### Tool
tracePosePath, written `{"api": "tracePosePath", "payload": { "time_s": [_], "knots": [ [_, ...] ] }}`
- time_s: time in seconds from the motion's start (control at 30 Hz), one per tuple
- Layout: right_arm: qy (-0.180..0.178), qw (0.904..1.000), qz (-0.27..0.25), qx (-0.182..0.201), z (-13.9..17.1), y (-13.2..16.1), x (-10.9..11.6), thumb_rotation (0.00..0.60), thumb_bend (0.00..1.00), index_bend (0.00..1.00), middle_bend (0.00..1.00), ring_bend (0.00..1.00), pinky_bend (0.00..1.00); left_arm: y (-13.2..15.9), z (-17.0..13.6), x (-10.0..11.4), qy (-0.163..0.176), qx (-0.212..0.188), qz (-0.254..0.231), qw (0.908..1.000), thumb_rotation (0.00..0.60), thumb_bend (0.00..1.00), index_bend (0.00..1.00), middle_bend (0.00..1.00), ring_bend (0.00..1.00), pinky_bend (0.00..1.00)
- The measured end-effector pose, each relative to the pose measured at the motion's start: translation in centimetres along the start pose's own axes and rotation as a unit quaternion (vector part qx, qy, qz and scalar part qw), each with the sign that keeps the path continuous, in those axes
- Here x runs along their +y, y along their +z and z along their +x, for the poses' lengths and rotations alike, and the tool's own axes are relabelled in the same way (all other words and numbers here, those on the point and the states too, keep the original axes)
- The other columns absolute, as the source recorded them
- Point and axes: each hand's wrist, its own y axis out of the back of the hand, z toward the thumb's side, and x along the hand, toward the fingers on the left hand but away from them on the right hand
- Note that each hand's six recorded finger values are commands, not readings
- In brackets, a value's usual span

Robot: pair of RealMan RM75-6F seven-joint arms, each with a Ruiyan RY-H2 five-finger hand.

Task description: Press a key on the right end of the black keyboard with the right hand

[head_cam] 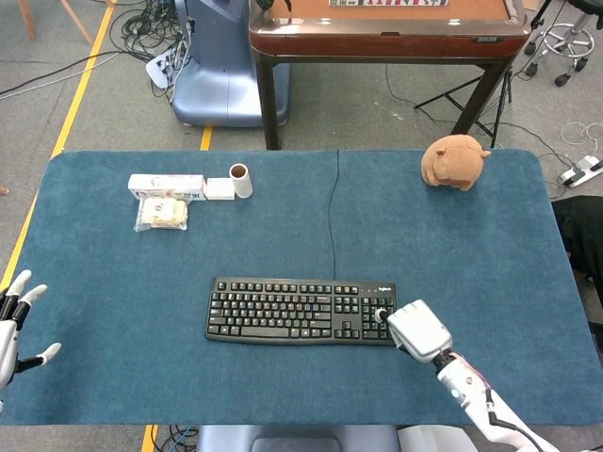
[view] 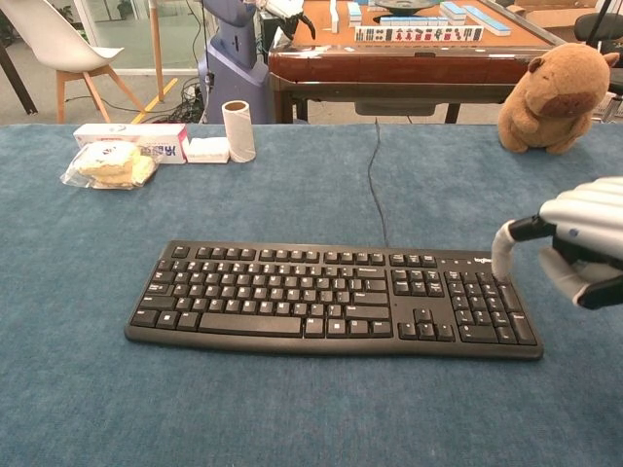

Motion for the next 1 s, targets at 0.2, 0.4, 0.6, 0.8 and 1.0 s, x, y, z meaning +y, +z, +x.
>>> {"api": "tracePosePath", "payload": {
  "time_s": [0.2, 0.4, 0.6, 0.8, 1.0],
  "knots": [
    [-0.103, 0.9939, -0.022, -0.034, 2.1, -2.1, 3.3, 0.600, 0.96, 0.53, 1.00, 0.96, 1.00, 0.3, -0.1, -0.2, -0.002, -0.007, 0.000, 1.0000, 0.600, 0.08, 0.19, 0.02, 0.08, 0.21],
    [-0.202, 0.9770, -0.045, -0.052, 5.1, -4.5, 5.1, 0.600, 0.85, 0.53, 0.96, 0.88, 0.90, 0.8, 0.0, -0.6, -0.007, -0.013, -0.001, 0.9999, 0.600, 0.08, 0.19, 0.02, 0.08, 0.21],
    [-0.256, 0.9623, -0.064, -0.065, 7.5, -6.1, 5.0, 0.600, 0.85, 0.53, 0.75, 0.71, 0.77, 1.4, -0.1, -0.8, -0.004, -0.025, -0.005, 0.9997, 0.600, 0.08, 0.20, 0.02, 0.08, 0.21],
    [-0.273, 0.9531, -0.110, -0.068, 9.2, -7.8, 3.8, 0.600, 0.84, 0.51, 0.58, 0.54, 0.66, 1.6, 0.0, -1.1, -0.003, -0.031, -0.006, 0.9995, 0.600, 0.08, 0.20, 0.02, 0.08, 0.21],
    [-0.254, 0.9550, -0.123, -0.092, 10.3, -9.6, 2.7, 0.600, 0.84, 0.51, 0.54, 0.46, 0.60, 1.7, 0.0, -1.1, 0.000, -0.032, -0.008, 0.9995, 0.600, 0.08, 0.21, 0.02, 0.08, 0.21]
  ]
}}
